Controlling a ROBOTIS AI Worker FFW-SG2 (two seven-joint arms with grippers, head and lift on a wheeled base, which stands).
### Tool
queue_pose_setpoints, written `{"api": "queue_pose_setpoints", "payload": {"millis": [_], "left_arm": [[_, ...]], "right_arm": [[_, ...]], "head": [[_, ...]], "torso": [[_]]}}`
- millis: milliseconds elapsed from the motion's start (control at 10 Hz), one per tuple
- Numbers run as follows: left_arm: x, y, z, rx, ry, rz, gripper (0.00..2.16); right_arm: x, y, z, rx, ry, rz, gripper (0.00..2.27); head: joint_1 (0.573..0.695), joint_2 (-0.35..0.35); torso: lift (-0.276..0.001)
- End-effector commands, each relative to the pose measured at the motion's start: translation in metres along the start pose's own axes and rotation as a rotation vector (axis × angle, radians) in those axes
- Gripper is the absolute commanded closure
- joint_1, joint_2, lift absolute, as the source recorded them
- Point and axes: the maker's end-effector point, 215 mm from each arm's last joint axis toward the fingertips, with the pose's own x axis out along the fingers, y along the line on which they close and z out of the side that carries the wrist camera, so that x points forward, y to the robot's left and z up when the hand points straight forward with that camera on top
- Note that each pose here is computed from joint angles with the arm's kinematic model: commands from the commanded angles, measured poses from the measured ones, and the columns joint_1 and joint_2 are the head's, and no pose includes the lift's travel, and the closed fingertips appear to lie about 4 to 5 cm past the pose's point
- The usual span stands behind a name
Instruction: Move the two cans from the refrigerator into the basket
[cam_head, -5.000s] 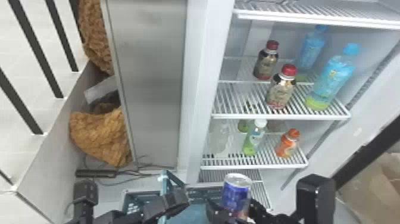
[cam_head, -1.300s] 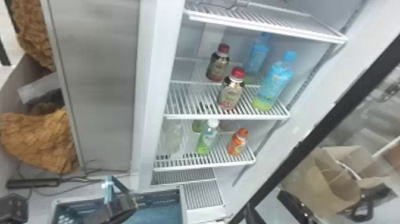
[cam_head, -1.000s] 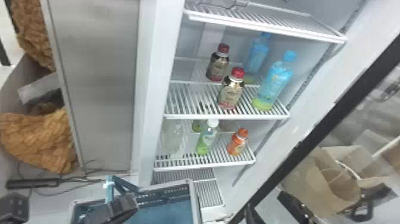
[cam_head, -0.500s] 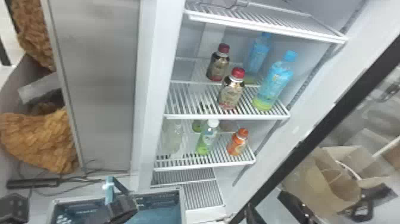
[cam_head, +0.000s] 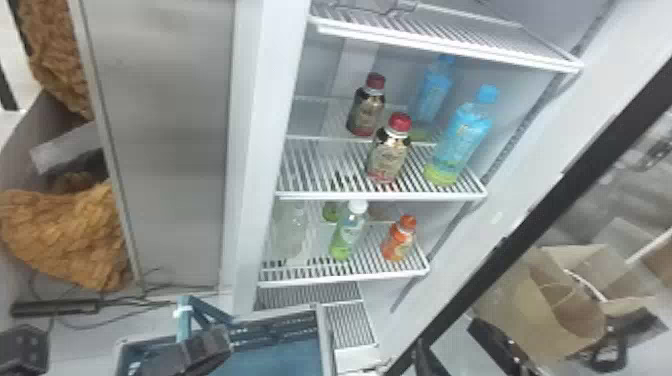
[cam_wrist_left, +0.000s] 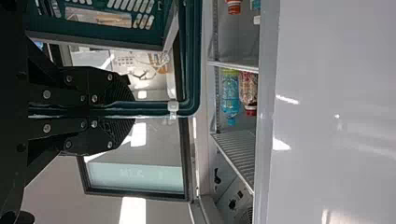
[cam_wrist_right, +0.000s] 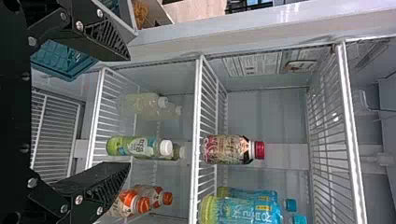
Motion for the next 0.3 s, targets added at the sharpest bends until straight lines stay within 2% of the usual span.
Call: {"api": "queue_pose_setpoints", "payload": {"millis": [0,200], "left_arm": [[0.0001,0.0,0.0,0.0,0.0,0.0,1.19],[0.0001,0.0,0.0,0.0,0.0,0.0,1.19]], "right_arm": [[0.0003,0.0004,0.0002,0.0,0.001,0.002,0.26],[0.0003,0.0004,-0.0012,0.002,0.006,0.002,0.26]], "head": [[0.695,-0.35],[0.695,-0.35]], "torso": [[-0.031],[-0.031]]}}
